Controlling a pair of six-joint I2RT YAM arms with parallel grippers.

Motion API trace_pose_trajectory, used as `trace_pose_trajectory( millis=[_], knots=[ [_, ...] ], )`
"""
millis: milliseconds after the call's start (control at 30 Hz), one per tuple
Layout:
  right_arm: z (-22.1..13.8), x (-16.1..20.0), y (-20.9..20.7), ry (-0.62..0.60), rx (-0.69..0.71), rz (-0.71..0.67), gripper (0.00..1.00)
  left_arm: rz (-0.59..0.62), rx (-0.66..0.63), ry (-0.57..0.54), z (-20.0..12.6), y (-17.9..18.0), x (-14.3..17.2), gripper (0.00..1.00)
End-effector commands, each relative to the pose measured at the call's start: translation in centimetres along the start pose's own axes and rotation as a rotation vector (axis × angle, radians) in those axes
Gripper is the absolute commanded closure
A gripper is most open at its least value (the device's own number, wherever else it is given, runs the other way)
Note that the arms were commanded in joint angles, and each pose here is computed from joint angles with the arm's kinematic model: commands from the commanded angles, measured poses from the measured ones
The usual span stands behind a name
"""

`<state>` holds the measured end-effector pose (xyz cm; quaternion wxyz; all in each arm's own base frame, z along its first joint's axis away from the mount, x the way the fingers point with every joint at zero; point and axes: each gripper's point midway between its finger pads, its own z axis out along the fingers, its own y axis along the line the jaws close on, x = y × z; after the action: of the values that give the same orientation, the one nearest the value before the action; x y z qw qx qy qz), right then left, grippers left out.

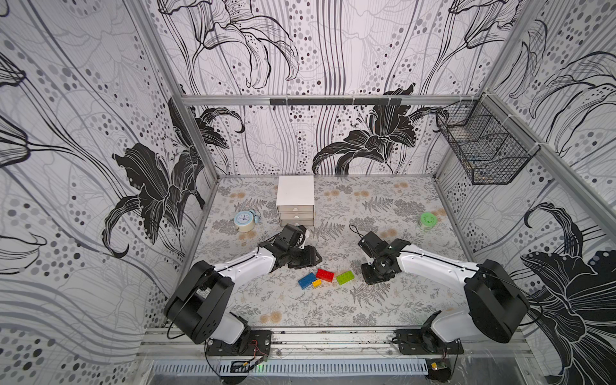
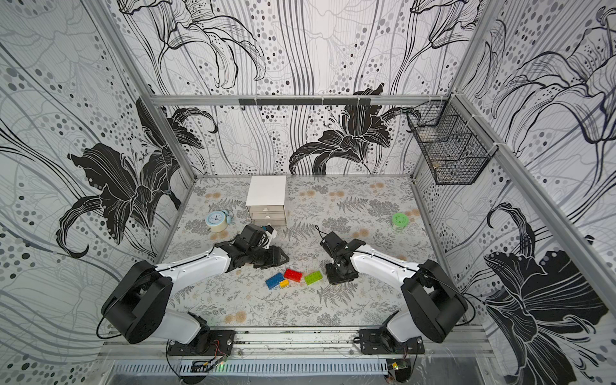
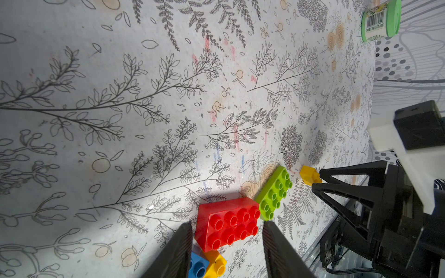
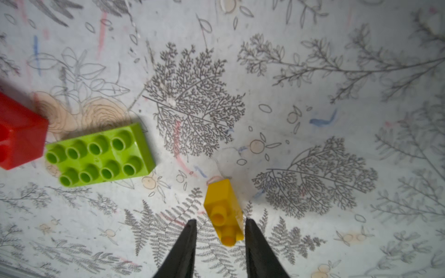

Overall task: Assemble the number 5 with lego
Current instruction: Pick up the lego brick from the center of the board.

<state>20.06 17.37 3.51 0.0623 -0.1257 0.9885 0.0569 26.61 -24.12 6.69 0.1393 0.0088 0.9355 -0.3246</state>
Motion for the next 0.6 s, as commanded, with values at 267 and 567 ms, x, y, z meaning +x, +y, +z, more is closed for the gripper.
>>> trace_pose_trajectory(
  millis=[267,567],
  knots=[
    [0.14,-0.56,0.15,0.003,0.029,-0.027,0.69,0.047,0.023,-0.005,0.21,-1.23,-0.40,0.52],
    [0.51,-0.60,0.04,0.010,0.046,-0.031,0.76,0.046,0.017,0.004,0.46,-1.10,-0.06,0.55]
  ],
)
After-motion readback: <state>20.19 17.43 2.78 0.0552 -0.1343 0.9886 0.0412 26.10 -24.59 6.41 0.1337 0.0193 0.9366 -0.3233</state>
